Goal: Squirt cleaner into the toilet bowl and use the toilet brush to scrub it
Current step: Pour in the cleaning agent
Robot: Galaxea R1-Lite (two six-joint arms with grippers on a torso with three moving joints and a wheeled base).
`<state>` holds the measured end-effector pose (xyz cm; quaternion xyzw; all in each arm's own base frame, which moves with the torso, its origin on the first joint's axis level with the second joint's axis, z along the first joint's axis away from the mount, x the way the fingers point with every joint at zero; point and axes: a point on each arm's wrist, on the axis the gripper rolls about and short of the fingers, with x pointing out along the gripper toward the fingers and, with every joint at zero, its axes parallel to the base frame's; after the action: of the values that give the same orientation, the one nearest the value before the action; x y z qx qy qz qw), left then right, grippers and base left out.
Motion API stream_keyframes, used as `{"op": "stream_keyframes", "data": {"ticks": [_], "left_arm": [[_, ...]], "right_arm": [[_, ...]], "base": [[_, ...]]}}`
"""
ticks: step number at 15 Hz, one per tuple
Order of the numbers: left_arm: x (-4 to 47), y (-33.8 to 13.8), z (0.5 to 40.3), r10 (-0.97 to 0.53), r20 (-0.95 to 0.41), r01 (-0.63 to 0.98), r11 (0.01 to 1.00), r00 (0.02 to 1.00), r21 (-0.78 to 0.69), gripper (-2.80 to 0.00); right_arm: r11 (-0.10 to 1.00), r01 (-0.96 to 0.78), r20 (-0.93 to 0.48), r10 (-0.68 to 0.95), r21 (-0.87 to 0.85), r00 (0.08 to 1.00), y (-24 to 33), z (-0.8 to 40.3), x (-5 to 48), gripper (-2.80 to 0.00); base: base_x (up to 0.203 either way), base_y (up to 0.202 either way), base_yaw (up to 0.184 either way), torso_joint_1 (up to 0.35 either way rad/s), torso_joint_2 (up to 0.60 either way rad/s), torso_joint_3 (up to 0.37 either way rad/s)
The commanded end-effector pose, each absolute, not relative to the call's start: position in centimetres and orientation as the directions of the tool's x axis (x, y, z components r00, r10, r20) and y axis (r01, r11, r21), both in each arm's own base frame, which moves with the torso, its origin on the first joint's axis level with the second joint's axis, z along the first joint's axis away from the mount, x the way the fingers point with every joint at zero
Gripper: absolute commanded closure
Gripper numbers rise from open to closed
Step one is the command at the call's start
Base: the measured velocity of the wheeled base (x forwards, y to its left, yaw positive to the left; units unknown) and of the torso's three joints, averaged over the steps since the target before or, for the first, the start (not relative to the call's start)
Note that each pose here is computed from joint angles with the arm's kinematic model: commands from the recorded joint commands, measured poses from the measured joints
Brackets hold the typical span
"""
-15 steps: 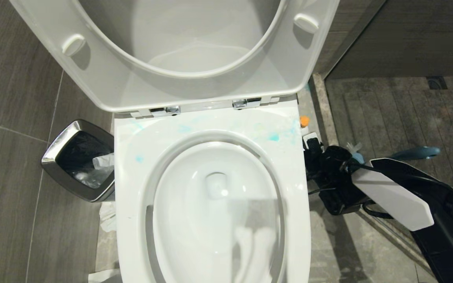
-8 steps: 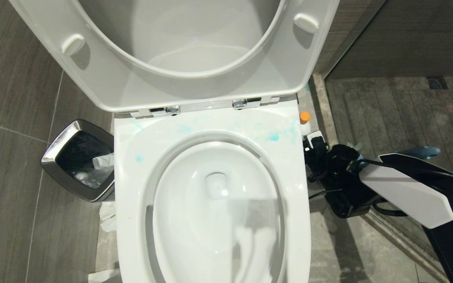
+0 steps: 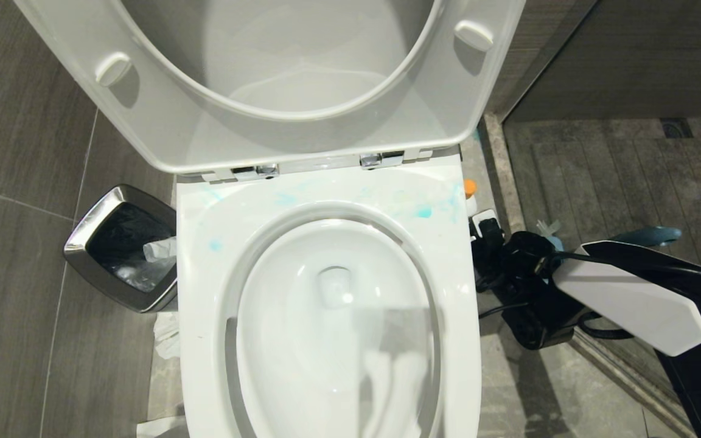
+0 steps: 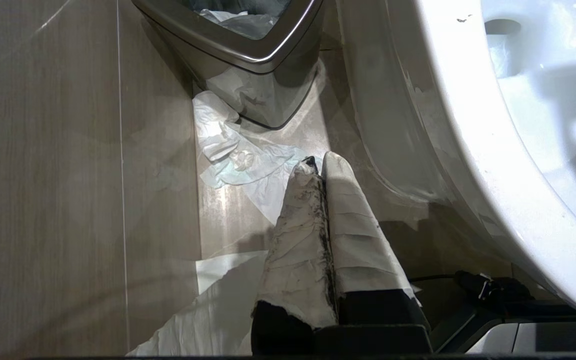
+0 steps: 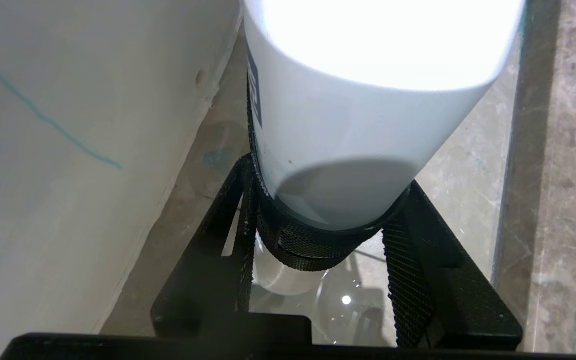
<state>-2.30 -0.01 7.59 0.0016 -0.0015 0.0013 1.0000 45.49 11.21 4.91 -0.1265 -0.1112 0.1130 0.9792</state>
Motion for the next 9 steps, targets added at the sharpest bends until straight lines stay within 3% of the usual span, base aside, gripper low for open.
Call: {"op": "stream_keyframes", "data": {"ticks": [1,5,9], "left_arm": [[-2.3,0.0,7.6,0.003,0.002,-0.003,1.000,1.000,0.003,0.00],[-2.3,0.0,7.6,0.003,0.002,-0.003,1.000,1.000,0.003,0.00],[-2.3,0.0,7.6,0.003,0.002,-0.003,1.000,1.000,0.003,0.00]], "right_arm": [[0.942,-0.196,0.191,0.253,-0.274,0.949,11.6,5.0,45.1,0.00],[0.941,-0.196,0.198,0.255,-0.275,0.947,11.5,6.5,44.1,0.00],[0.941,-0.199,0.186,0.255,-0.275,0.949,11.5,5.4,44.3,0.00]], "base": [[0.000,0.000,0.000,0.000,0.00,0.000],[0.000,0.000,0.000,0.000,0.00,0.000],[0.000,0.000,0.000,0.000,0.00,0.000]]}}
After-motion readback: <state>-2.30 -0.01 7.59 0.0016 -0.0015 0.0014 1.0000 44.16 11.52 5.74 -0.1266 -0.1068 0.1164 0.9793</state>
